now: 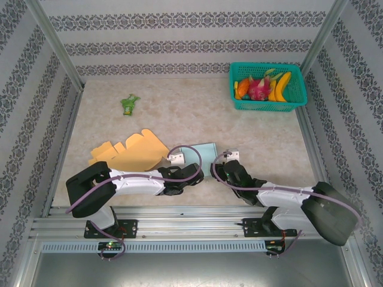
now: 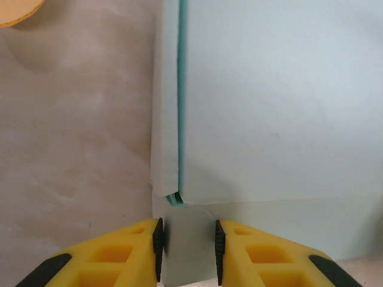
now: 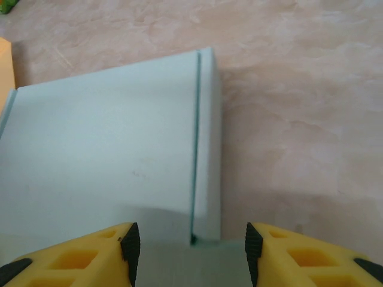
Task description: Fold the paper box
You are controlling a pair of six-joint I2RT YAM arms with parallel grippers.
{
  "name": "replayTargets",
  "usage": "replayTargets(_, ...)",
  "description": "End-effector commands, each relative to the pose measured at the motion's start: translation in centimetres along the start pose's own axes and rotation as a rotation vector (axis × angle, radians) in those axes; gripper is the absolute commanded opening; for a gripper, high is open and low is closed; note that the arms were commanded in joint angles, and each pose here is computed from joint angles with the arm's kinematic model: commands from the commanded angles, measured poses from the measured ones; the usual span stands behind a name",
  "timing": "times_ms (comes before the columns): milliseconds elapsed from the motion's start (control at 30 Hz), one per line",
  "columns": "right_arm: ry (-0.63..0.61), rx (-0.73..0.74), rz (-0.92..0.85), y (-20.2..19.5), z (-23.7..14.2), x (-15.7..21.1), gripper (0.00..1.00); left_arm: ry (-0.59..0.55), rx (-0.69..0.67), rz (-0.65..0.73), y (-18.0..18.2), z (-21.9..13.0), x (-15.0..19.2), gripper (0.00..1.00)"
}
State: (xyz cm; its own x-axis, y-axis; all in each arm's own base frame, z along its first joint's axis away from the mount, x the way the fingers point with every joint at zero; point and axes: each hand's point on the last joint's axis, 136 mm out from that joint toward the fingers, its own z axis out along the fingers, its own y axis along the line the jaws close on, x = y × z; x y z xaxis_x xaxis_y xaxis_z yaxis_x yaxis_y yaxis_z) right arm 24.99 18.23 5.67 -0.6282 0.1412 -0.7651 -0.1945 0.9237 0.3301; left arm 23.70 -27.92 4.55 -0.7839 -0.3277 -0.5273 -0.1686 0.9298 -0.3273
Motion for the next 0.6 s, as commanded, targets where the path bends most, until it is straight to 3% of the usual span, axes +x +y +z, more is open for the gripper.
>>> replayTargets(0, 0.033, 0.016, -0.001, -0.8, -0.8, 1.2, 0.52, 0.0, -0.018, 0.0, 0.6, 0.2, 0.5, 0.31)
replayTargets(567, 0.072, -0.041, -0.004, 0.4, -0.3, 1.4, 0.59, 0.005, -0.007, -0.001, 0.2, 0.1, 0.4, 0.3)
